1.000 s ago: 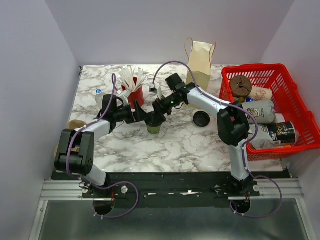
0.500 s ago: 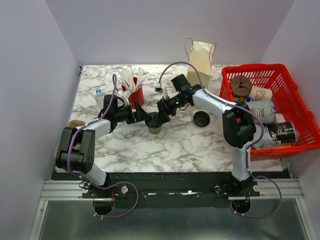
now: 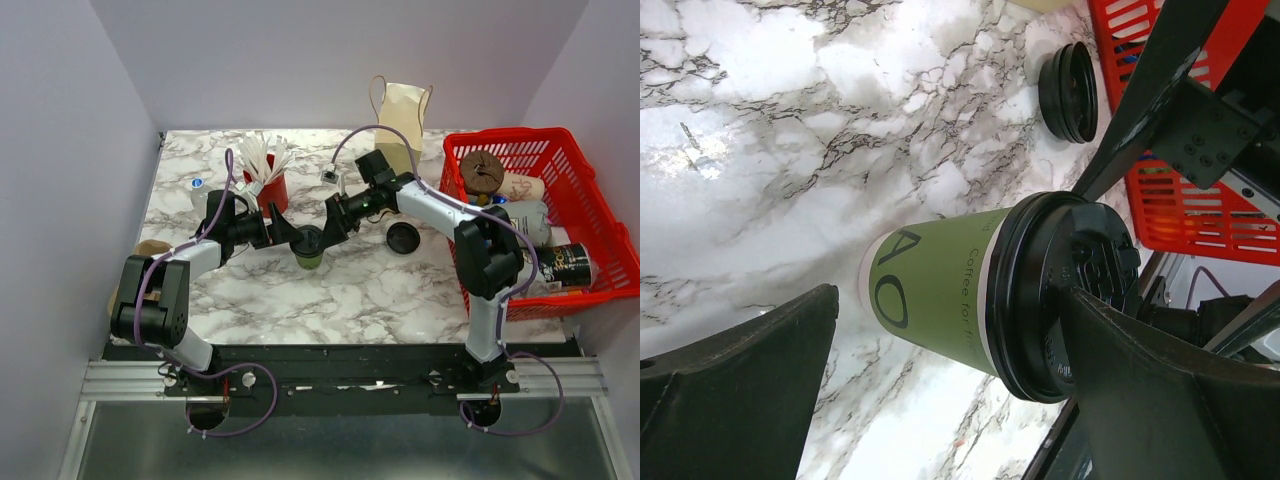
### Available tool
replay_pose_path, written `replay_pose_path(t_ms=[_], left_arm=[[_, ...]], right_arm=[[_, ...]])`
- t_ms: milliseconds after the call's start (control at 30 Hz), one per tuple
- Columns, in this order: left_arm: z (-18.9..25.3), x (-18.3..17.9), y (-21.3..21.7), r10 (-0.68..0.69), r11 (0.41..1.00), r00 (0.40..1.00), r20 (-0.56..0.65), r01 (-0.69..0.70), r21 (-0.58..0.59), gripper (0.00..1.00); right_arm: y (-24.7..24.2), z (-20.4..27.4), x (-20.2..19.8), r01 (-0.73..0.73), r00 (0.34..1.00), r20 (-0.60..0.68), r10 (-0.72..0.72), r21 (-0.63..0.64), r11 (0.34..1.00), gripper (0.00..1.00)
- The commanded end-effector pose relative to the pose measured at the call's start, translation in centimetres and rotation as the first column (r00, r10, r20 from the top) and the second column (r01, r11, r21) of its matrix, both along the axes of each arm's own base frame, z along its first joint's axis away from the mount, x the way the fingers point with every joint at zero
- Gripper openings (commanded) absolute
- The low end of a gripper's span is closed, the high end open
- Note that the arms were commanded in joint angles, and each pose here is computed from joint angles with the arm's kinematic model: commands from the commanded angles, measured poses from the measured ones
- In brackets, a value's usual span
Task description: Pack the takeout coffee
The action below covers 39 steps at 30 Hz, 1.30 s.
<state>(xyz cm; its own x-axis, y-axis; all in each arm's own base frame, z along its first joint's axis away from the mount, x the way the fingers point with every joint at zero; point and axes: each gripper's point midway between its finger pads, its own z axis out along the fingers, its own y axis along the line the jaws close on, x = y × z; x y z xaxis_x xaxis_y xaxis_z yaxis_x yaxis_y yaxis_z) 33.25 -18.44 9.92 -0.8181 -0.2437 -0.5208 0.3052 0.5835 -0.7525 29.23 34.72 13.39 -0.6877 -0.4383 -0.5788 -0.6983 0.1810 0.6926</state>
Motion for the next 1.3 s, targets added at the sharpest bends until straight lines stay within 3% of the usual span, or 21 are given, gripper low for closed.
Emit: replay_pose_path(t_ms=[0,767,967,1267], left_arm=[[-3.8,-1.3,1.3,0.028,0.995,0.997,-0.074,-0.020,0.101,0.98],[-4.7,-1.7,1.3,0.021,0.994,0.994,-0.106,-0.010,0.107,0.98],[-4.8,-1.5,1.2,0.013,0.994,0.993,-0.116,0.000,0.112,0.98],[-4.7,-0.9,1.0,-0.008,0.994,0.993,-0.120,0.021,0.110,0.97]], right_arm=[[0.4,0.3,0.7,0.035,0.996,-0.086,-0.032,0.034,0.999,0.98],[-1.0,-7.0,0.6,0.099,0.962,-0.245,-0.124,-0.109,0.989,0.81],[-1.8,-8.8,0.0,0.120,0.936,-0.321,-0.146,-0.100,0.988,0.77],[-1.7,-9.1,0.1,0.116,0.939,-0.319,-0.130,-0.065,0.991,0.76]])
